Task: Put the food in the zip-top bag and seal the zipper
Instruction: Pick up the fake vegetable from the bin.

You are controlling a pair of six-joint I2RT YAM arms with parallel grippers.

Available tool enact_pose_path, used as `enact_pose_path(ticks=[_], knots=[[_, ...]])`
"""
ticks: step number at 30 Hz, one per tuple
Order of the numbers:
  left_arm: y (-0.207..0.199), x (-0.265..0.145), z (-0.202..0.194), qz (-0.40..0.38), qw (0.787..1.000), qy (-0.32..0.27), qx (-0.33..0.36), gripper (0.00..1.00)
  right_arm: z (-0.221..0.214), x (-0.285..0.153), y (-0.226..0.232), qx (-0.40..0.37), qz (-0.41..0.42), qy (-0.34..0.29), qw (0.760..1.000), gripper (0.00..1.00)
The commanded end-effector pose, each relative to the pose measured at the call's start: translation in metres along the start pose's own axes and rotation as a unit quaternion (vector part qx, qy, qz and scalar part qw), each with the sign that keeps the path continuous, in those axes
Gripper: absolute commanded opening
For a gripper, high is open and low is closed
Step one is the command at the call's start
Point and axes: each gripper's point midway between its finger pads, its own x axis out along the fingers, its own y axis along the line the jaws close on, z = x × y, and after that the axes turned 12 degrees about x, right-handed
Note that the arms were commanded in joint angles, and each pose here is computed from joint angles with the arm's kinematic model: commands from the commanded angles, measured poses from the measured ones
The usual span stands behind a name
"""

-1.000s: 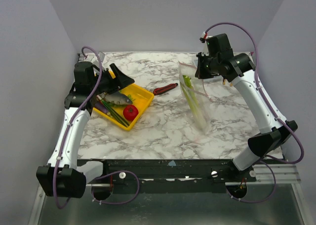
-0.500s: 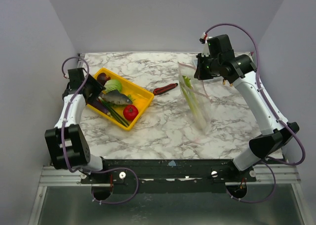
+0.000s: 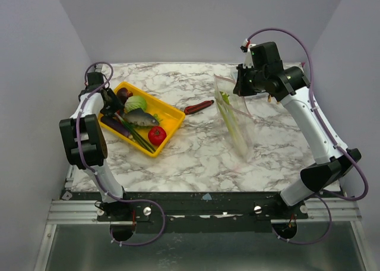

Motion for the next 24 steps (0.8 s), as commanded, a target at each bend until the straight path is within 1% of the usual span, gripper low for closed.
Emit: enact_pose_path(ticks=[1, 6, 10, 13, 14, 18, 21, 23, 24], knots=[[0.015, 0.003, -0.012, 0.009, 0.999, 0.026, -0.037, 0.5, 0.008, -0.014, 0.008, -0.006, 0.023, -0.019, 1.0, 0.0], [0.014, 0.005, -0.008, 0.006, 0.999, 0.028, -0.032, 0.5, 0.006, -0.015, 0.009, -0.002, 0.027, -0.018, 0.999, 0.0], [0.016, 0.004, -0.011, 0.016, 0.998, 0.046, -0.04, 0.47, 0.009, -0.019, 0.01, 0.0, 0.028, -0.025, 0.999, 0.0], [0.01, 0.005, -0.016, -0.002, 0.997, 0.059, -0.05, 0.43, 0.011, -0.022, 0.012, 0.001, 0.031, -0.028, 0.999, 0.0], [0.012, 0.005, -0.018, 0.006, 0.996, 0.066, -0.053, 0.42, 0.012, -0.023, 0.012, 0.001, 0.031, -0.028, 0.999, 0.0], [0.015, 0.004, -0.021, 0.018, 0.995, 0.073, -0.064, 0.42, 0.015, -0.027, 0.013, 0.002, 0.034, -0.034, 0.999, 0.0], [0.014, 0.005, -0.019, 0.018, 0.996, 0.072, -0.054, 0.4, 0.017, -0.029, 0.015, 0.003, 0.037, -0.038, 0.999, 0.0], [0.012, 0.006, -0.019, 0.02, 0.996, 0.073, -0.044, 0.42, 0.017, -0.03, 0.015, 0.005, 0.038, -0.039, 0.998, 0.0], [0.011, 0.006, -0.018, 0.021, 0.996, 0.074, -0.037, 0.4, 0.017, -0.031, 0.016, 0.005, 0.04, -0.04, 0.998, 0.0]])
